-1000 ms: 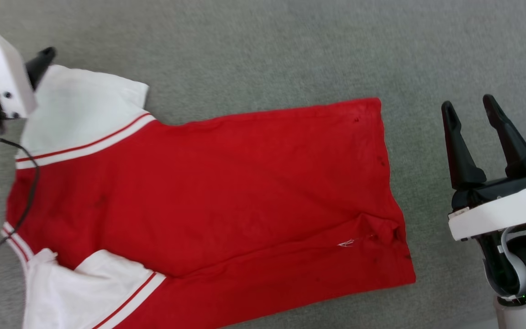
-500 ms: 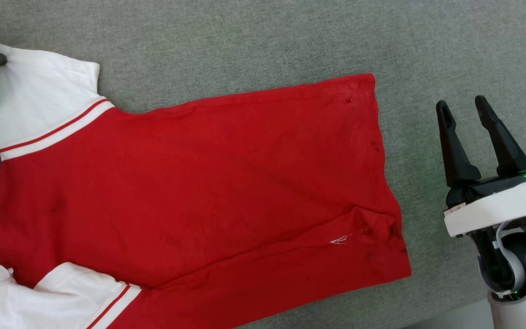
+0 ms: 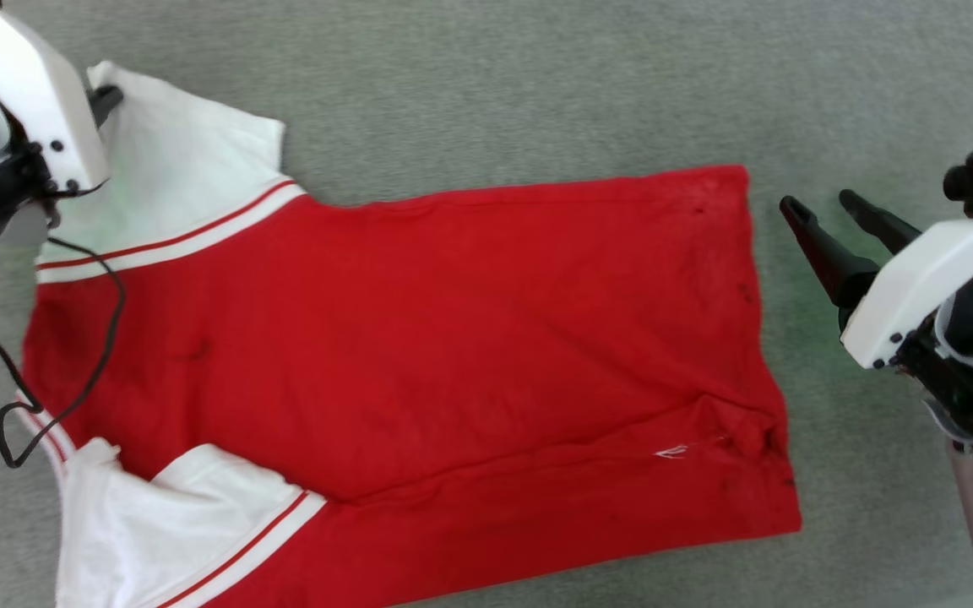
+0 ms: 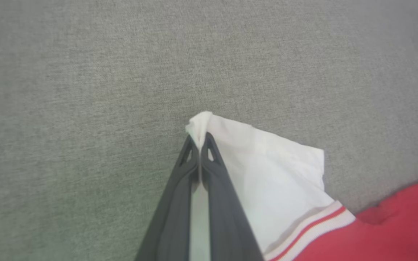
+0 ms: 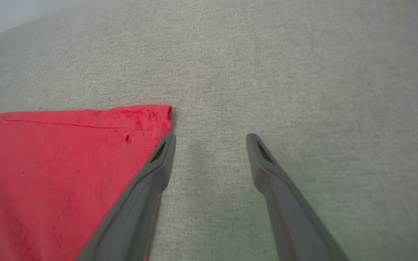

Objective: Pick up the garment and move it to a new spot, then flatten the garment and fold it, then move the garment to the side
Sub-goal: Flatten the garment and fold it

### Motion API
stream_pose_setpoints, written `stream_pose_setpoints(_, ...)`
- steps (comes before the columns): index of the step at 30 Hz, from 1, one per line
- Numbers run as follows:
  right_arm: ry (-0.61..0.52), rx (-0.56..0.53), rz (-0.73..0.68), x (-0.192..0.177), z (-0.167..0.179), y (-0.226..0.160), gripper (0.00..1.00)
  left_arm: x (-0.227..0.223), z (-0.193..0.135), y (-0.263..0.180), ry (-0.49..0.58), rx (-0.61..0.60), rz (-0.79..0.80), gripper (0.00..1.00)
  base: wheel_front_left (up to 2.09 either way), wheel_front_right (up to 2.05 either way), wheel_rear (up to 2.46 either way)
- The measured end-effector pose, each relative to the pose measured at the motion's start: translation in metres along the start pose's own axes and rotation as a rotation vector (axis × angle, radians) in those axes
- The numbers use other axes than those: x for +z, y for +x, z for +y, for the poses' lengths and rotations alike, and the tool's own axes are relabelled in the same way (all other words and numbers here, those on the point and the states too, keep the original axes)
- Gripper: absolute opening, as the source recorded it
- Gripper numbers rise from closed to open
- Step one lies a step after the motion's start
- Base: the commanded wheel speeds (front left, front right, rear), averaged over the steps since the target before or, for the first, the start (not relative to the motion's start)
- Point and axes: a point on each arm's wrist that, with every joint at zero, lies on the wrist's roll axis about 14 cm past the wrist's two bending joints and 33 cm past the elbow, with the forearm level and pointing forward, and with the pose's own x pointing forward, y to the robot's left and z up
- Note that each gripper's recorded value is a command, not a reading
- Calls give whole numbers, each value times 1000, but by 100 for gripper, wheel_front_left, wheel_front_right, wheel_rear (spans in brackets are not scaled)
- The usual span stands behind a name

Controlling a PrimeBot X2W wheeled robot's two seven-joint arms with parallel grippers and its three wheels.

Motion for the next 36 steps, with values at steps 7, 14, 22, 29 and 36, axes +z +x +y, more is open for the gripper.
stream_pose_setpoints(7, -63, 99, 237, -13, 31, 32, 100, 19, -3, -32, 64, -3, -100, 0, 0, 0, 0)
stream_pose_setpoints(14, -91, 122, 457, -33, 40, 51, 0, 16, 4, -45, 76, 12, -123, 0, 0, 0, 0)
stream_pose_setpoints(22, -154, 130, 384, -6, 50, 49, 0, 16, 6, -68, 61, 16, -191, 0, 0, 0, 0)
stream_pose_setpoints(29, -167, 145, 185, 34, 59, 15, 0, 9, 11, -121, -1, 33, -331, 0, 0, 0, 0)
stream_pose_setpoints(36, -107, 161, 145, 9, 60, -34, 0, -52, 16, -169, -113, 68, -385, 0, 0, 0, 0)
